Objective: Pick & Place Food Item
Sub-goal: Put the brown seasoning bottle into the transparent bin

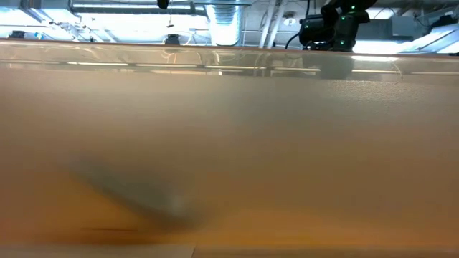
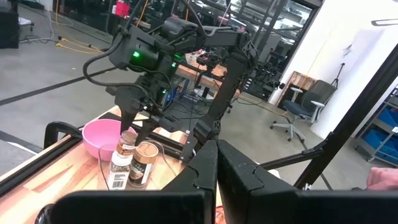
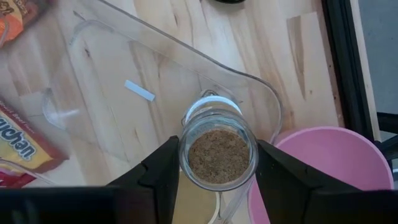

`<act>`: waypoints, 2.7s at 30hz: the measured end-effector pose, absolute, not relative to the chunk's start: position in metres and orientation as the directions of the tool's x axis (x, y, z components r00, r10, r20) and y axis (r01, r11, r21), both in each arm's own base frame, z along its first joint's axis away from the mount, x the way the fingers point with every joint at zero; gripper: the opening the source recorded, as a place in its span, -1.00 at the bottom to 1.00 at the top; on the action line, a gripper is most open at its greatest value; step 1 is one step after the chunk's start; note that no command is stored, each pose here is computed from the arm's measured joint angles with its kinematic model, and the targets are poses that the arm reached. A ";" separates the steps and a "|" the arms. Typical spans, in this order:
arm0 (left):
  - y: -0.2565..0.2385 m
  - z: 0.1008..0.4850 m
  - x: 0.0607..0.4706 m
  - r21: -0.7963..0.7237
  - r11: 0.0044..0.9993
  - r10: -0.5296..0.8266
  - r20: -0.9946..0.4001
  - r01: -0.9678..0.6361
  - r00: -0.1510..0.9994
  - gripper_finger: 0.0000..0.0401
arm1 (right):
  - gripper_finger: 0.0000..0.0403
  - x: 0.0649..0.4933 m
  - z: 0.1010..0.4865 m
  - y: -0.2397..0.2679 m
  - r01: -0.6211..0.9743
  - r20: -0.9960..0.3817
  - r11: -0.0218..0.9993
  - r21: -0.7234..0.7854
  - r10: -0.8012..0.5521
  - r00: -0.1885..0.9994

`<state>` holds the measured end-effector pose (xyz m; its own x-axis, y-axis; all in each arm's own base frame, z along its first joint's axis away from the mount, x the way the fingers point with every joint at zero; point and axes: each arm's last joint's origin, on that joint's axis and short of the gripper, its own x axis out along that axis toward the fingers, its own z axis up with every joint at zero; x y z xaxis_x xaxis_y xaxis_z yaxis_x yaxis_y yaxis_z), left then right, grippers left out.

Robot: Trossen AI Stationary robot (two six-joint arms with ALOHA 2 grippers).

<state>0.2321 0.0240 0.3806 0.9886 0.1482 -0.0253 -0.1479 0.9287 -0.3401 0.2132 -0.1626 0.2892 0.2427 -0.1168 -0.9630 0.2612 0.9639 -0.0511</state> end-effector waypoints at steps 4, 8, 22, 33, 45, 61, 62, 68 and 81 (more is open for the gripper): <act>0.024 0.381 0.232 -0.340 0.929 0.148 -0.025 -0.148 0.989 -0.99 | -0.15 0.213 0.289 -0.163 0.261 -0.964 0.964 -0.050 -0.115 0.240; 0.024 0.381 0.232 -0.340 0.929 0.148 -0.025 -0.148 0.989 -0.99 | -0.15 0.213 0.289 -0.163 0.255 -0.963 0.966 -0.050 -0.114 0.244; 0.024 0.381 0.232 -0.340 0.929 0.148 -0.025 -0.148 0.989 -0.99 | -0.15 0.214 0.289 -0.163 0.247 -0.960 0.968 -0.036 -0.102 0.260; 0.024 0.381 0.232 -0.340 0.929 0.148 -0.025 -0.148 0.989 -0.99 | -0.15 0.214 0.289 -0.163 0.247 -0.960 0.968 -0.036 -0.102 0.261; 0.024 0.381 0.232 -0.340 0.929 0.148 -0.025 -0.148 0.989 -0.99 | 0.00 0.214 0.289 -0.163 0.247 -0.960 0.968 -0.037 -0.103 0.262; 0.024 0.381 0.232 -0.340 0.929 0.148 -0.026 -0.148 0.989 -0.99 | -0.02 0.215 0.290 -0.165 0.257 -0.955 0.965 -0.050 -0.122 0.271; 0.024 0.381 0.232 -0.340 0.929 0.148 -0.025 -0.148 0.989 -0.99 | -0.02 0.214 0.290 -0.165 0.257 -0.955 0.965 -0.051 -0.122 0.270; 0.024 0.381 0.232 -0.340 0.929 0.148 -0.025 -0.148 0.989 -0.99 | -0.01 0.214 0.290 -0.165 0.256 -0.957 0.965 -0.048 -0.118 0.266; 0.024 0.381 0.232 -0.340 0.929 0.147 -0.026 -0.147 0.989 -0.99 | 0.19 0.212 0.290 -0.168 0.269 -0.954 0.962 -0.044 -0.120 0.273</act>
<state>0.2321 0.0239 0.3806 0.9887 0.1474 -0.0257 -0.1473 0.9286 -0.3405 0.2122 -0.1682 0.2898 0.2734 -0.1203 -0.9543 0.2687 0.9622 -0.0443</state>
